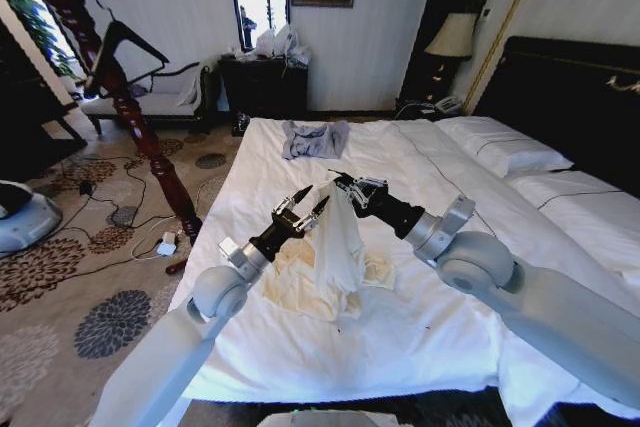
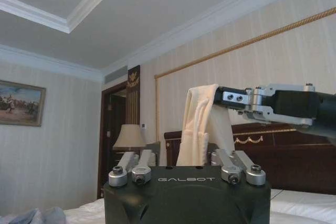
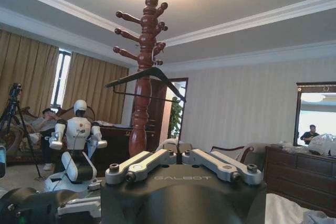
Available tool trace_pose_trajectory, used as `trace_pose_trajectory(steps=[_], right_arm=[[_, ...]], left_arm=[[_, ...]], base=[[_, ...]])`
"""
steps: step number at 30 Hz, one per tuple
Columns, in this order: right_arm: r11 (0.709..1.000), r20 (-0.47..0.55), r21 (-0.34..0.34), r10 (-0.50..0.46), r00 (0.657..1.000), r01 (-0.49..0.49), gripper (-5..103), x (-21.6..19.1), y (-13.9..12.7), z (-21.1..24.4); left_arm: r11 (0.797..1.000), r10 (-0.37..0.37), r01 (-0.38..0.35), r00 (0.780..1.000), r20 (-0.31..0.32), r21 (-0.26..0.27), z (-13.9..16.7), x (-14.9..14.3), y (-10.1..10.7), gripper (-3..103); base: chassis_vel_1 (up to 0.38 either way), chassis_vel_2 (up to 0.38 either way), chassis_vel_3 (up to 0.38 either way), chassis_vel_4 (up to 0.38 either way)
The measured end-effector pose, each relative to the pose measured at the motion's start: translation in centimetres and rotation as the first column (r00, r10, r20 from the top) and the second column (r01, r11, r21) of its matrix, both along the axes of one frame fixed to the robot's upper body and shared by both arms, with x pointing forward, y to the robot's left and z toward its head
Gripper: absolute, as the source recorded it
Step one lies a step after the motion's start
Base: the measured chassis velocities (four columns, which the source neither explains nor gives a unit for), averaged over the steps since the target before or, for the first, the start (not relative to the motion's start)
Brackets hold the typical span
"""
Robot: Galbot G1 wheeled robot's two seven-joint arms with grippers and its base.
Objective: Pick up the clothes from the bed and hang them on the clothes hanger.
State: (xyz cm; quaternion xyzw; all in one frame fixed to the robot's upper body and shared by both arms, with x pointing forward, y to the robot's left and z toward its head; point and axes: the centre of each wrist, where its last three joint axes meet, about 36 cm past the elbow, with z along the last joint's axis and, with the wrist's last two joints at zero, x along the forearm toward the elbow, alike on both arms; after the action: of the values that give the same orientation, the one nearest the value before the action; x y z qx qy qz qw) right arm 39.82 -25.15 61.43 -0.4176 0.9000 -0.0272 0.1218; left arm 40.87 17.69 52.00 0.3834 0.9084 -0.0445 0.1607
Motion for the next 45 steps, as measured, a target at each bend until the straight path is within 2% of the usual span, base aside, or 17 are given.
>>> trace_pose_trajectory(steps=[2,11,20,21,23,25,26,29,31,32,37,38,40,42,43,44,45], right_arm=[[1.000,-0.001,0.001,0.001,1.000,-0.001,0,0.0,0.0,0.0],[1.000,-0.005,0.011,0.005,1.000,-0.005,0,0.0,0.2,-0.4],[1.000,0.001,-0.002,-0.015,1.000,0.015,-3,-0.1,0.2,-0.9],[1.000,0.005,-0.006,-0.018,1.000,0.018,2,-0.1,0.2,-0.9],[0.999,0.029,-0.049,-0.022,0.999,0.024,13,-0.1,-0.4,-0.6],[0.997,0.036,-0.075,-0.028,0.999,0.031,13,-0.1,-0.7,-0.4],[0.991,0.039,-0.126,-0.050,0.998,0.054,24,-0.1,-1.3,-0.4],[0.965,0.016,-0.232,-0.122,0.992,0.123,34,-0.5,-2.4,-0.9],[0.955,0.008,-0.259,-0.149,0.989,0.146,34,-0.7,-2.7,-1.1],[0.932,-0.009,-0.297,-0.221,0.975,0.208,45,-1.1,-3.2,-1.5],[0.893,-0.084,-0.289,-0.384,0.920,0.346,56,-2.0,-3.1,-2.7],[0.870,-0.156,-0.269,-0.462,0.873,0.412,67,-2.5,-2.6,-3.5],[0.838,-0.264,-0.241,-0.542,0.798,0.489,73,-3.2,-1.9,-4.7],[0.818,-0.334,-0.228,-0.576,0.747,0.528,78,-3.6,-1.5,-5.7],[0.818,-0.334,-0.228,-0.576,0.747,0.528,78,-3.6,-1.5,-5.7],[0.794,-0.407,-0.222,-0.603,0.686,0.567,89,-3.7,-1.2,-7.2],[0.786,-0.426,-0.222,-0.611,0.668,0.577,89,-3.7,-1.2,-7.6]], left_arm=[[1.000,-0.003,0.003,1.000,0.000,0.000,0.1,0.0,-0.1,42],[1.000,-0.025,0.025,1.000,-0.002,0.001,0.2,0.1,-0.3,4],[1.000,-0.023,0.023,1.000,-0.001,0.007,0.3,-0.1,0.5,1],[1.000,-0.019,0.019,1.000,-0.003,0.009,0.3,-0.1,0.6,1],[1.000,0.012,-0.011,1.000,-0.013,0.020,-0.1,0.3,1.6,1],[0.999,0.037,-0.037,0.999,-0.020,0.026,-0.3,0.7,2.4,1],[0.997,0.073,-0.072,0.997,-0.031,0.033,-0.5,1.2,3.5,1],[0.989,0.145,-0.144,0.988,-0.044,0.036,-0.4,2.1,6.1,1],[0.986,0.163,-0.161,0.986,-0.046,0.035,-0.2,2.2,6.9,1],[0.978,0.208,-0.207,0.977,-0.051,0.033,0.2,2.6,8.6,1],[0.946,0.320,-0.315,0.944,-0.076,0.078,-0.7,2.3,12.0,1],[0.913,0.400,-0.386,0.910,-0.107,0.129,-2.6,1.6,13.4,1],[0.870,0.483,-0.452,0.861,-0.161,0.195,-5.8,-0.1,14.8,1],[0.845,0.525,-0.479,0.828,-0.197,0.238,-8.2,-1.7,15.3,1],[0.845,0.525,-0.479,0.828,-0.197,0.238,-8.2,-1.7,15.3,1],[0.819,0.564,-0.503,0.795,-0.225,0.277,-10.7,-3.8,15.7,1],[0.813,0.573,-0.508,0.787,-0.231,0.286,-11.4,-4.5,15.8,1]], base=[[0.000,0.000,0.000,0.000],[0.000,0.000,0.000,0.000],[0.000,0.000,0.000,0.000],[0.000,0.000,0.000,0.000],[0.000,0.000,0.000,0.000],[0.000,0.000,0.000,0.000],[0.000,0.000,0.000,0.000],[0.000,0.000,0.000,0.000],[0.000,0.000,0.000,0.000],[0.000,0.000,0.000,0.000],[0.000,0.000,0.000,0.000],[0.000,0.000,0.000,0.000],[0.000,0.000,0.000,0.000],[0.000,0.000,0.000,0.000],[0.000,0.000,0.000,0.000],[0.000,0.000,0.000,0.000],[0.000,0.000,0.000,0.000]])
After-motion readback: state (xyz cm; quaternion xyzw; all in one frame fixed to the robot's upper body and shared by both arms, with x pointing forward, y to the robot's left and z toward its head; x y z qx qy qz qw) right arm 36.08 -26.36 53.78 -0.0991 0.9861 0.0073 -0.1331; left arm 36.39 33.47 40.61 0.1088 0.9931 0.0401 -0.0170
